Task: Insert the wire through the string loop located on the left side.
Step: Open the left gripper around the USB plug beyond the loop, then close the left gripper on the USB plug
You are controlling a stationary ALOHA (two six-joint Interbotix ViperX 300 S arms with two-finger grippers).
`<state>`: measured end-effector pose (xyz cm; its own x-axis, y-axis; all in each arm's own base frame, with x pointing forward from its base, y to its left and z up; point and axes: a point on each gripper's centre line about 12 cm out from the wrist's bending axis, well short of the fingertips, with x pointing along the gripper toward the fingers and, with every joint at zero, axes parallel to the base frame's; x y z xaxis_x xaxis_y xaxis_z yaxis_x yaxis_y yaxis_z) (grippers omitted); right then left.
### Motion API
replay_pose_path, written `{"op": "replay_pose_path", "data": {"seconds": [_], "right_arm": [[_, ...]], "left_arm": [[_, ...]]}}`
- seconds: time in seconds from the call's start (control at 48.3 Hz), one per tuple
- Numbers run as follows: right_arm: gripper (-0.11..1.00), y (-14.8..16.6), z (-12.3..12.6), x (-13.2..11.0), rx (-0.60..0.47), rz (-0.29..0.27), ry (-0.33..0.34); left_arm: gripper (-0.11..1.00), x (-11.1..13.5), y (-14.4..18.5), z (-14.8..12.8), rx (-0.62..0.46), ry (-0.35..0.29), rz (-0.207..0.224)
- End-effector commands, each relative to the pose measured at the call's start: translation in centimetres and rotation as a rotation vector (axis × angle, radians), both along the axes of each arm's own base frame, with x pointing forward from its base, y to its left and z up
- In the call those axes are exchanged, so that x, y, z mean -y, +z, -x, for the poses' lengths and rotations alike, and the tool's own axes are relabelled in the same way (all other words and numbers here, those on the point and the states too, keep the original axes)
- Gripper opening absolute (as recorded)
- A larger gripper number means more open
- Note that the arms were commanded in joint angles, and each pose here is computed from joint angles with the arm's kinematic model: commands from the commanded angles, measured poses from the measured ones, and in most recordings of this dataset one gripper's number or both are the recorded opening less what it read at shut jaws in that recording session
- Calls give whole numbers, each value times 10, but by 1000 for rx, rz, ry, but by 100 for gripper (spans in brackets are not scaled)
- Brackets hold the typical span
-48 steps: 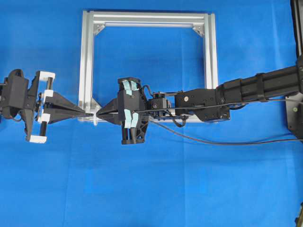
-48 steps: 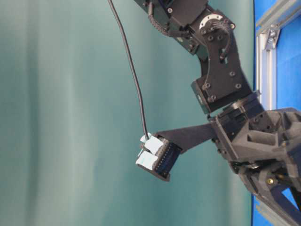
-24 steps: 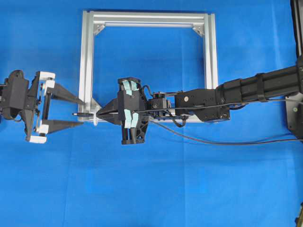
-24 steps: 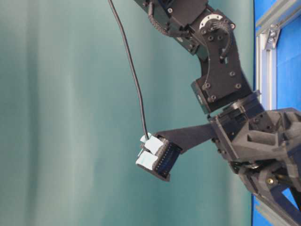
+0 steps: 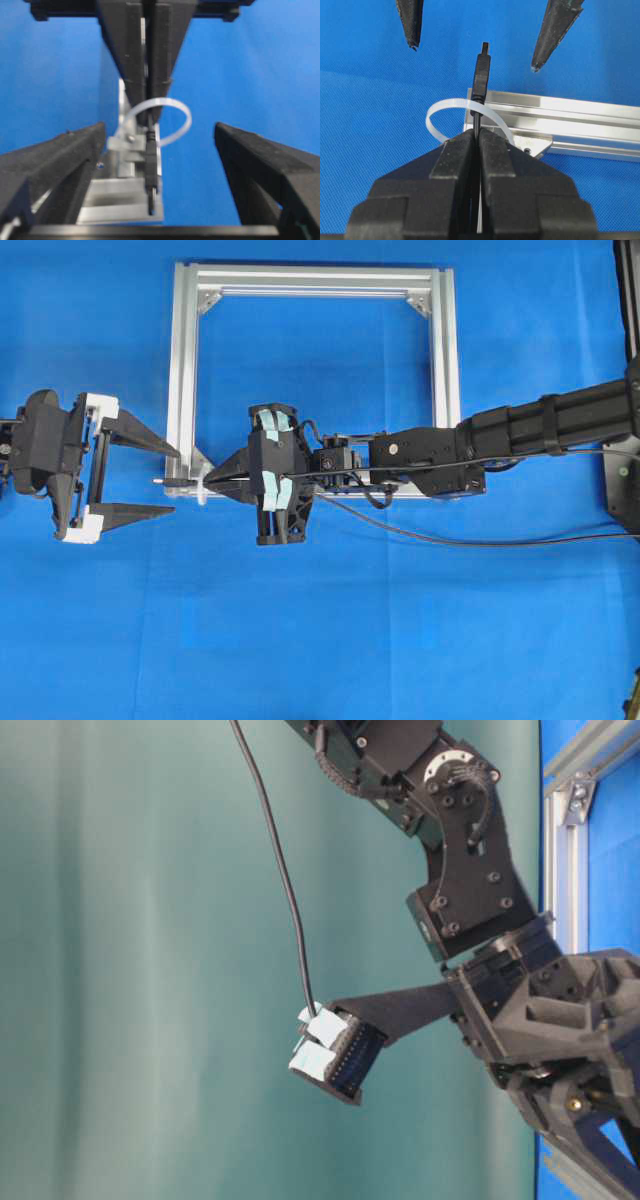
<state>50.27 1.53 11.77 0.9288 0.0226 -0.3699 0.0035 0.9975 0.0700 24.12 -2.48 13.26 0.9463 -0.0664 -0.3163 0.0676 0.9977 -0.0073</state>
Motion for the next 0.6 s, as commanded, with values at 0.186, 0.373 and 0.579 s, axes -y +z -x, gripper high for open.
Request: {"op": "replay_pose_path", "data": {"seconds": [0.186, 0.373, 0.579], "right_arm": [[1, 16, -5, 0, 44, -2, 0], [1, 16, -5, -1, 44, -2, 2], [1, 16, -4, -2, 44, -2, 3]], "left_arm": [[92, 2, -14, -15, -58, -1, -8], [92, 0, -24, -21, -91, 8, -12], [91, 0, -27, -23, -102, 9, -13]]}}
